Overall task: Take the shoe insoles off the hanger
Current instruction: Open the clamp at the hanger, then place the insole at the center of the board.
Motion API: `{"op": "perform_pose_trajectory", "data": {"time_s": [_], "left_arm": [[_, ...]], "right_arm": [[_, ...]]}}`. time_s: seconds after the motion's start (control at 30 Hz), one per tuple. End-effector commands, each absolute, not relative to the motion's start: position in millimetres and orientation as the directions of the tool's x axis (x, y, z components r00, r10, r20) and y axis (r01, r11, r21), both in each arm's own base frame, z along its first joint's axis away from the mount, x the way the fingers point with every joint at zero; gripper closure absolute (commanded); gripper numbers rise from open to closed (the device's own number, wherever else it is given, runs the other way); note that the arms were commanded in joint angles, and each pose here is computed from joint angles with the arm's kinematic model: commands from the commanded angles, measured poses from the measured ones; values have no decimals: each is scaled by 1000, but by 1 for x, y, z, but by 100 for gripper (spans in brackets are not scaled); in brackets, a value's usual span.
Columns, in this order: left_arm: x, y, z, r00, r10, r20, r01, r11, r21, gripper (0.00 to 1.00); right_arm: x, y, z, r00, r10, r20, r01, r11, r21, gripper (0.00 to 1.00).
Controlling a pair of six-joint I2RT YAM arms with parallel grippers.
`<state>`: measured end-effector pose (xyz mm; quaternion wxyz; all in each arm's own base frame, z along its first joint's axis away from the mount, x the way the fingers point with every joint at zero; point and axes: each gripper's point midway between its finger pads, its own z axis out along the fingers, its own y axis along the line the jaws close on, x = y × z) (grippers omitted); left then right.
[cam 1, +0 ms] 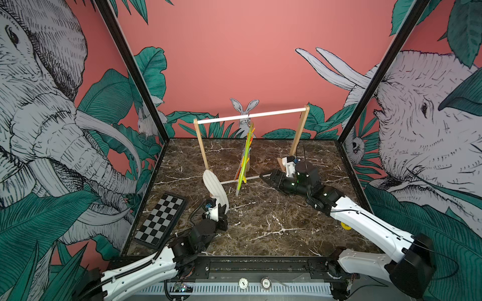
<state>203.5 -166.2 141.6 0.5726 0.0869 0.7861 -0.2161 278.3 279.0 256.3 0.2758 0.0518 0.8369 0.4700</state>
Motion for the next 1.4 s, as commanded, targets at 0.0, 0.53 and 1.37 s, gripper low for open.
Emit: {"op": "perform_pose_trajectory", "data": {"time_s": [0.0, 0.53, 1.37], "left_arm": [[191, -163, 141, -376, -63, -924, 427, 874, -233, 100], [161, -227, 293, -292, 62, -954, 764, 615, -194, 100], [150, -319, 426, -249, 11, -968, 955, 167, -244, 100]], "right_arm": [[280, 276, 265, -824, 310, -474, -253, 546, 798, 13], [265, 261, 375, -668, 278, -691, -605, 338, 721, 19], [197, 262, 488, -531, 252, -809, -836, -4, 548, 55]]}}
